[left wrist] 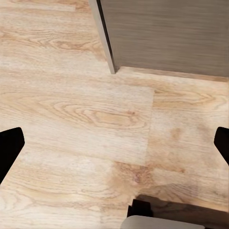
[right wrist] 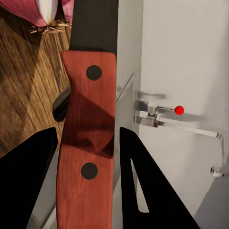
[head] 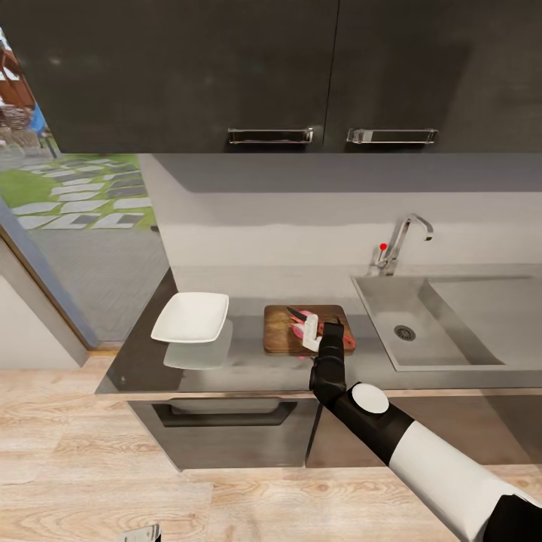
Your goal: In the kitchen, take the Vidalia onion out of the sink, dice it on the chopping board with the paring knife, put the diced onion into the bowl on the countertop, then place both the paring knife and the chopping board into the sink.
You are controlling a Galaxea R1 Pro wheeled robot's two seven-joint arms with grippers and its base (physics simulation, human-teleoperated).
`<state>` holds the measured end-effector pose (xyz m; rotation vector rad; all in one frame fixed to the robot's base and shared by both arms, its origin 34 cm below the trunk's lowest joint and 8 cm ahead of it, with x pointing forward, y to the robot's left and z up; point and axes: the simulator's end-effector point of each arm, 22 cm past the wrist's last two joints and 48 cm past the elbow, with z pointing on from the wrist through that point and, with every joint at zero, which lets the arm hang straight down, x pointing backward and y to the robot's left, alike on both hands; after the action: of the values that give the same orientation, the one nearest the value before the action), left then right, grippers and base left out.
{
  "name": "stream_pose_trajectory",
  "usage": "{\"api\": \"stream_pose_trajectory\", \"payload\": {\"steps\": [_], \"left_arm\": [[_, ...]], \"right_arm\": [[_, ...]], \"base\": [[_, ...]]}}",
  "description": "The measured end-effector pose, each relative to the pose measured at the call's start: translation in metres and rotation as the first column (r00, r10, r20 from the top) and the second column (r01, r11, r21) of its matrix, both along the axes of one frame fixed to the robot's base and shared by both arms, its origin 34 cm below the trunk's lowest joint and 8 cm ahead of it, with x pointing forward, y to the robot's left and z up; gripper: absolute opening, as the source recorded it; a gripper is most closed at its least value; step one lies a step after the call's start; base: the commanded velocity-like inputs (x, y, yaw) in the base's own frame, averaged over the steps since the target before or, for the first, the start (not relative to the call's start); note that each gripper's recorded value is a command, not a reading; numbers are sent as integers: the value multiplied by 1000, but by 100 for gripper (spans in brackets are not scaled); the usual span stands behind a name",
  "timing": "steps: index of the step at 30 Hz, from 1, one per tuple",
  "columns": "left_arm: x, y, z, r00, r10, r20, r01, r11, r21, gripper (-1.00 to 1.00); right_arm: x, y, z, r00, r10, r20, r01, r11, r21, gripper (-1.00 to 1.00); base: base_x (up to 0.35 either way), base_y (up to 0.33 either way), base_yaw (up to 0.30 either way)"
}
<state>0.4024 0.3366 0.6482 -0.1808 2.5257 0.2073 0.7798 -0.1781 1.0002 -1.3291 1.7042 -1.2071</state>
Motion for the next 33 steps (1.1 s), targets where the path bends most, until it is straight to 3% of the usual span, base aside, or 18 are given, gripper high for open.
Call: {"api": "stream_pose_trajectory", "payload": {"steps": [10, 23, 25, 27, 28, 29, 30, 31, 33], "left_arm": [[0, 0, 0, 1000, 0, 0, 0, 1000, 0, 100], [0, 0, 0, 1000, 0, 0, 0, 1000, 0, 100], [0, 0, 0, 1000, 0, 0, 0, 1000, 0, 100], [0, 0, 0, 1000, 0, 0, 0, 1000, 0, 100], [0, 0, 0, 1000, 0, 0, 0, 1000, 0, 100], [0, 0, 0, 1000, 0, 0, 0, 1000, 0, 100], [0, 0, 0, 1000, 0, 0, 0, 1000, 0, 100], [0, 0, 0, 1000, 0, 0, 0, 1000, 0, 100], [0, 0, 0, 1000, 0, 0, 0, 1000, 0, 100]], "right_arm": [[-2, -7, -13, 1000, -15, -26, 14, 1000, -24, -100], [-1, 4, -16, 999, 14, -32, -14, 1000, -11, -100], [1, 7, -10, 1000, 17, -9, -17, 1000, -12, -100], [7, 8, 8, 998, 19, 58, -18, 1000, -13, -100], [12, 5, 20, 996, 4, 90, -5, 1000, 14, -100], [20, -5, 41, 991, -44, 126, 32, 995, 96, -100], [26, -20, 59, 984, -106, 143, 77, 977, 196, -100], [30, -32, 70, 977, -156, 145, 111, 955, 275, -100], [35, -65, 92, 956, -269, 120, 184, 865, 468, -100]], "base": [[0, 0, 0], [0, 0, 0], [0, 0, 0], [0, 0, 0], [0, 0, 0], [0, 0, 0], [0, 0, 0], [0, 0, 0], [0, 0, 0]]}}
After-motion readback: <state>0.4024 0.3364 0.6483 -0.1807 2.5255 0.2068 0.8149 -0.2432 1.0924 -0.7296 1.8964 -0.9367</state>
